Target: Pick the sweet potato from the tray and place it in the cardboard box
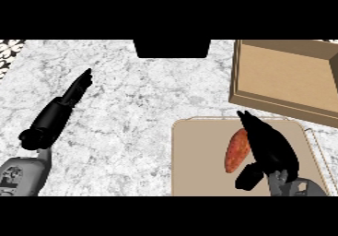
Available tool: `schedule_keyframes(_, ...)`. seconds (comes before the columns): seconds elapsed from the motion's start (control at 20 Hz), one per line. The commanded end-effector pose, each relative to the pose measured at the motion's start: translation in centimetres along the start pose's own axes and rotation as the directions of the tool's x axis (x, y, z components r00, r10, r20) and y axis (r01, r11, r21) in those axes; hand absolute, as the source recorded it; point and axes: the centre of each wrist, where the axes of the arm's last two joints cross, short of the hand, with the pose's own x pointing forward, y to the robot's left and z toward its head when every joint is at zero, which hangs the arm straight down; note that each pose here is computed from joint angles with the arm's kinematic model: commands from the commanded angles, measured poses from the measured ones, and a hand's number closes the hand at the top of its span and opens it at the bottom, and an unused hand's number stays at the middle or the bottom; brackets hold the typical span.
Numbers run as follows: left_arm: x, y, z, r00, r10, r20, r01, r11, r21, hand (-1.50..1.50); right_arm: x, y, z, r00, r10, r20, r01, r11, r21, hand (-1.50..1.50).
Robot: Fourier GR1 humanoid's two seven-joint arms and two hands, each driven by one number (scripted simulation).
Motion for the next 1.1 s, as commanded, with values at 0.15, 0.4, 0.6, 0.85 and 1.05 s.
schedule_keyframes(0.15,1.7,0.4,-0.5,1.0,0.008,0.01,-0.008,1.0,0.016,0.0,-2.8,1.9,-1.6,0.993,0.06,-0.103,-0.057,0.998,0.033,-1.5)
schedule_keyframes(0.4,1.4,-1.4,-1.3,1.0,-0.016,0.018,0.016,1.0,0.013,0.0,-0.5,4.0,-2.1,0.997,0.013,-0.08,-0.011,0.999,0.03,-1.5)
schedule_keyframes(0.6,-0.6,-1.8,-0.9,1.0,0.001,-0.003,-0.001,1.0,0.006,0.0,0.4,3.7,-2.3,0.999,0.05,-0.012,-0.049,0.998,0.047,1.5)
schedule_keyframes(0.85,-0.8,-0.6,0.2,1.0,0.004,0.013,-0.004,1.0,-0.006,0.0,-1.8,4.2,-2.4,0.99,0.104,0.093,-0.097,0.992,-0.081,1.5)
schedule_keyframes(1.05,-1.7,-1.0,1.2,1.0,0.007,-0.003,-0.007,1.0,-0.006,0.0,-1.7,4.6,-4.5,0.987,0.128,0.097,-0.112,0.981,-0.157,1.5)
